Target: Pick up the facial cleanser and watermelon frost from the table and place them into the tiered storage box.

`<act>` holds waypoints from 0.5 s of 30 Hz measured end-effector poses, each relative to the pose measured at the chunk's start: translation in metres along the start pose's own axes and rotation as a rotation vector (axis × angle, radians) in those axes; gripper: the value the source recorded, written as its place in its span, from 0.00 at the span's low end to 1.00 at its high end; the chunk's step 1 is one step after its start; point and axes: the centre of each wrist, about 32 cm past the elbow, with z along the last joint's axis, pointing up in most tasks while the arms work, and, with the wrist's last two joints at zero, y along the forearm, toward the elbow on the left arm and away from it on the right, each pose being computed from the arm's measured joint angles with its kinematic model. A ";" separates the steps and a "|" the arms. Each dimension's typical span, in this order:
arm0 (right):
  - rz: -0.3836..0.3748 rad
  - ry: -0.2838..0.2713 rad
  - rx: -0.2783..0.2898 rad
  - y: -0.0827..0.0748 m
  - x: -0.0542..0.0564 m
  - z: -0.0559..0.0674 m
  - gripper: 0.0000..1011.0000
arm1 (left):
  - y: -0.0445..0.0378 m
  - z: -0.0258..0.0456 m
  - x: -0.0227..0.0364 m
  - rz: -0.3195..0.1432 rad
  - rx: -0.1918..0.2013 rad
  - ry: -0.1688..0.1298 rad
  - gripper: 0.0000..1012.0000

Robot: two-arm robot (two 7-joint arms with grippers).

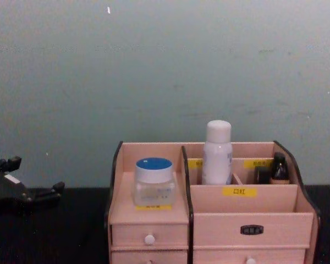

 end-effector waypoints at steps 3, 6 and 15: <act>0.000 0.000 0.000 0.000 0.000 0.000 0.99 | 0.0000 0.0000 0.0000 0.000 0.000 0.000 0.99; 0.000 0.000 0.000 0.000 0.000 0.000 0.99 | 0.0000 0.0000 0.0000 0.000 0.000 0.000 0.99; 0.000 0.000 0.000 0.000 0.000 0.000 0.99 | 0.0000 0.0000 0.0000 0.000 0.000 0.000 0.99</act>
